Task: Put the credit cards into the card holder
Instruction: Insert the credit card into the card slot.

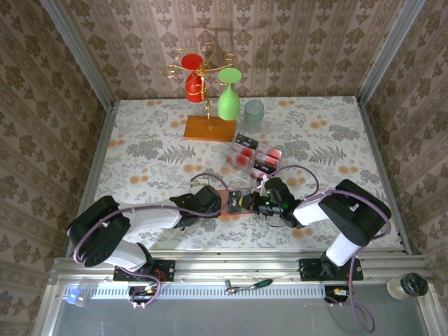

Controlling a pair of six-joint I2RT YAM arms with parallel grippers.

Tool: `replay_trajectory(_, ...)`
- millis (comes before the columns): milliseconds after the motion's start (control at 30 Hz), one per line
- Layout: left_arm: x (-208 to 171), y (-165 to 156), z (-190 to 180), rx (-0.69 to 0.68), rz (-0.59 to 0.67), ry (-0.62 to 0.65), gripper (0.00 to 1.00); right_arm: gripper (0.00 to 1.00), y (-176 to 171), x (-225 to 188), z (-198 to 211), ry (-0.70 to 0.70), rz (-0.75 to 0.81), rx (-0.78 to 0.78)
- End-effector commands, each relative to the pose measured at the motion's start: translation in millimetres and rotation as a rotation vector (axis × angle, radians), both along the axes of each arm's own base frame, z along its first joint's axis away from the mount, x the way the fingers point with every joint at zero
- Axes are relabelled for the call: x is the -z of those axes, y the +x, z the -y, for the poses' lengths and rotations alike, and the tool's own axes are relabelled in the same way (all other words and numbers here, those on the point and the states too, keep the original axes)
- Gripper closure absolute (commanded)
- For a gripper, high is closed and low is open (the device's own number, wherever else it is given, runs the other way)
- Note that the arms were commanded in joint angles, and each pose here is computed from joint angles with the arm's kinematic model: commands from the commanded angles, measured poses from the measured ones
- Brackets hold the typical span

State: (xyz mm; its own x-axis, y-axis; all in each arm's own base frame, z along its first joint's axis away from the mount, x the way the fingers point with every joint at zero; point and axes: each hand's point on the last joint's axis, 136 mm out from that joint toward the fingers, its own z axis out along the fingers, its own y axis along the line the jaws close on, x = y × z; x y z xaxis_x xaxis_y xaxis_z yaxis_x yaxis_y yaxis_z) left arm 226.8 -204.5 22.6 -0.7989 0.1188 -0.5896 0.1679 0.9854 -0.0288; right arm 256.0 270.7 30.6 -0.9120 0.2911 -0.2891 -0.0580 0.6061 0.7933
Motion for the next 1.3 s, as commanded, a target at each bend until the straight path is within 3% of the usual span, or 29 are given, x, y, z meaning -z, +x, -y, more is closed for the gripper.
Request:
replay_trajectory(0,2,0,-3,-0.015,0.004,0.019,0.00,1.00,-13,14,5,-0.063,-0.045,-0.031)
replay_trajectory(733,-1,2,1,-0.007,0.009,0.009,0.00,1.00,-13,32,-15,-0.094,-0.137,-0.126)
replay_trajectory(933,-5,4,-5,-0.047,-0.006,-0.023,0.00,0.65,-15,20,-11,-0.165,-0.111,-0.174)
replay_trajectory(1033,-6,3,-12,-0.071,-0.007,-0.034,0.00,0.57,-13,7,-3,-0.236,-0.070,-0.183)
replay_trajectory(1133,-5,1,-18,-0.088,-0.009,-0.037,0.00,0.57,-11,-2,3,-0.292,-0.037,-0.198)
replay_trajectory(1267,-1,0,-24,-0.100,-0.018,-0.027,0.00,0.68,-6,-10,1,-0.325,-0.008,-0.226)
